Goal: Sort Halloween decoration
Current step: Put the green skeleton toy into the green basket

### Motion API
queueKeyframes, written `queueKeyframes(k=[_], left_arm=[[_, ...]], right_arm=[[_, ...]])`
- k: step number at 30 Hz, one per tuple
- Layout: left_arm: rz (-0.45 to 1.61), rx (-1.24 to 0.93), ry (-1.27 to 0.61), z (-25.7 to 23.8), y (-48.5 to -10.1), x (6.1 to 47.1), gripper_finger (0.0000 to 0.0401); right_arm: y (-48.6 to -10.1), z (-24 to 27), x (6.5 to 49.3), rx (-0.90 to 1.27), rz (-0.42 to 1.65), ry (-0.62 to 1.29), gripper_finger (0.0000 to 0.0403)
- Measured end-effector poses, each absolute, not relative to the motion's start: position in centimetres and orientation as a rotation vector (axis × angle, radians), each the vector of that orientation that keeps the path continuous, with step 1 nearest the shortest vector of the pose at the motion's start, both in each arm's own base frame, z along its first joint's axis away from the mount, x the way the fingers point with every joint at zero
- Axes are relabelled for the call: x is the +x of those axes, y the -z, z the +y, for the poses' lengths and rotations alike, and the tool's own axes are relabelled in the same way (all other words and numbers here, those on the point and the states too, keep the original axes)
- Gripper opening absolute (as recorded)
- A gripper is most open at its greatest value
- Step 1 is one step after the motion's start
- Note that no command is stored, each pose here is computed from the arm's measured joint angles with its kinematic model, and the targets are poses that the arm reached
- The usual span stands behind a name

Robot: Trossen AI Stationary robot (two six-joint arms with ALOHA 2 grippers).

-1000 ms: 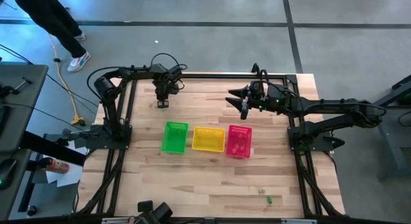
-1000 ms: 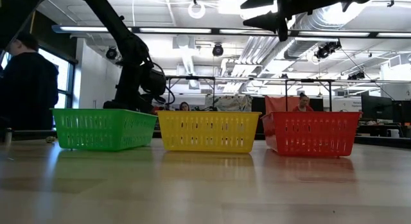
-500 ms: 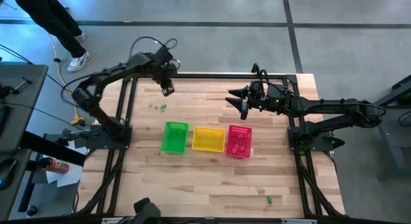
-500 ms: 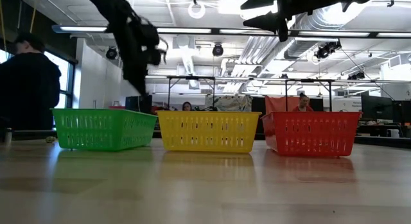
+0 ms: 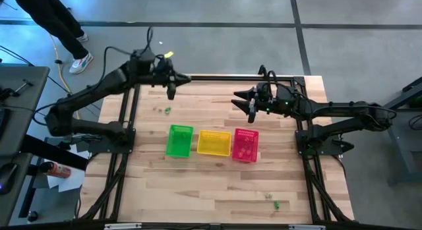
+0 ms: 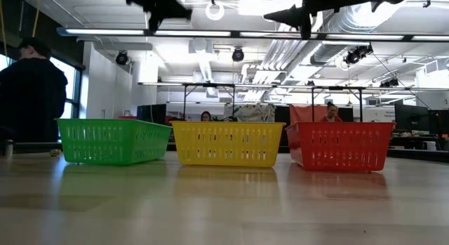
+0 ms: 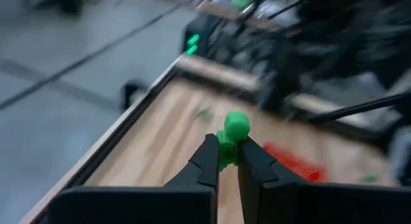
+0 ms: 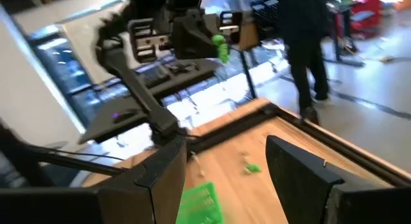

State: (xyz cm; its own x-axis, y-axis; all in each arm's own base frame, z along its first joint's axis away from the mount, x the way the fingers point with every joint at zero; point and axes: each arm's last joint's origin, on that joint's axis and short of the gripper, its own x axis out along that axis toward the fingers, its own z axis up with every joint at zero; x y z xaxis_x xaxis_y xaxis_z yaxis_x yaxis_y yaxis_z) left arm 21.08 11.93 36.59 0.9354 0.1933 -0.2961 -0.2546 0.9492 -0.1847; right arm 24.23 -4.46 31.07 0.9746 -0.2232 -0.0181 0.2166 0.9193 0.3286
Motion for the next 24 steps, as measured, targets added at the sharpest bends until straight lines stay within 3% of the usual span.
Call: queueKeyframes(k=[12, 24], left_arm=[[-0.009, -0.153, 0.043, 4.2, -37.8, 23.6, 0.0007], [-0.045, -0.144, 0.017, 3.8, -37.9, 23.7, 0.0007]], right_arm=[[-32.3, -4.1, 24.2, 0.252, -0.121, 0.097, 0.0208], [-32.3, -4.1, 24.2, 0.212, -0.116, 0.084, 0.0208]])
